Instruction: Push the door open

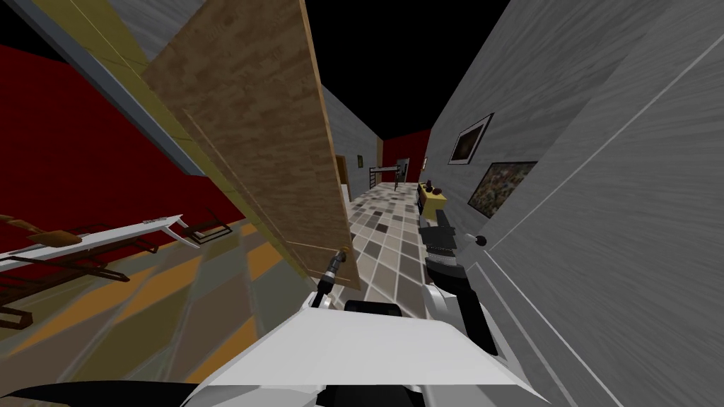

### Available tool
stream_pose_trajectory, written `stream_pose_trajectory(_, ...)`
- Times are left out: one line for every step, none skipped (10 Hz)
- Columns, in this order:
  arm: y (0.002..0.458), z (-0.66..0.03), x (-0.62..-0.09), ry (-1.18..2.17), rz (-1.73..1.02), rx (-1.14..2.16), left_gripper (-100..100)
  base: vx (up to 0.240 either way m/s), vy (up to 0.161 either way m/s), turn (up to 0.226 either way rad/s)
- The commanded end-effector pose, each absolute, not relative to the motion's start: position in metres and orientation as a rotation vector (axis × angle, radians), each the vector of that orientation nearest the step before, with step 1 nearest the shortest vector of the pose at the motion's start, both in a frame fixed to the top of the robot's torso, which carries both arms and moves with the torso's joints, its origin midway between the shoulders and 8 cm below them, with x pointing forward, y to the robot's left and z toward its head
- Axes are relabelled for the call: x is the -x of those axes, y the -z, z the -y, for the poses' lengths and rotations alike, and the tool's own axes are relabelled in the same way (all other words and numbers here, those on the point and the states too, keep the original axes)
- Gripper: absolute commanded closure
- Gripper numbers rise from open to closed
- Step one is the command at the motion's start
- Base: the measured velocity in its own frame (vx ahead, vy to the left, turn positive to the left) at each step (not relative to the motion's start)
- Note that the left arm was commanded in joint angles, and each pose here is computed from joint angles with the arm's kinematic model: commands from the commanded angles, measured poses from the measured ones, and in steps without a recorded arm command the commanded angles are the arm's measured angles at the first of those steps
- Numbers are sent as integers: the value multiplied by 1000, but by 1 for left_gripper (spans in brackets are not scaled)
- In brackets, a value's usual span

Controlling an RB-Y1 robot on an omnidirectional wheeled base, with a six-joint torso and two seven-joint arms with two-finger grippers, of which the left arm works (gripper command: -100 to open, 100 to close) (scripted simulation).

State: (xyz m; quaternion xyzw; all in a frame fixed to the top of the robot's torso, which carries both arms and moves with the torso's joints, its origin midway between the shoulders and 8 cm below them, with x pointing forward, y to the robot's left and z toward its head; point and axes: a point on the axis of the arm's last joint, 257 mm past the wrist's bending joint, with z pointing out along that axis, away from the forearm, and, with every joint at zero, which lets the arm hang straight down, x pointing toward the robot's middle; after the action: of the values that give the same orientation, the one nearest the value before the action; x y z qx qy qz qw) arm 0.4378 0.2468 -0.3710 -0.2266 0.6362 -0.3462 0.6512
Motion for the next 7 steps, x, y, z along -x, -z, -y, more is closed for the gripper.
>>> stream_pose_trajectory(368,-255,-443,826,-1413,581,100,46,6,-36)
stream_pose_trajectory(367,-258,-444,851,-1391,625,100,58,8,-54)
stream_pose_trajectory(367,-258,-444,863,-1388,637,100,41,6,-16)
stream_pose_trajectory(368,-260,-443,825,-1405,591,-100,-15,-16,16)
stream_pose_trajectory(368,-262,-443,812,-1411,577,-100,-55,-40,21)
stream_pose_trajectory(369,-263,-443,797,-1418,562,-100,-58,-43,22)
stream_pose_trajectory(370,-265,-442,780,-1425,543,-100,-60,-33,17)
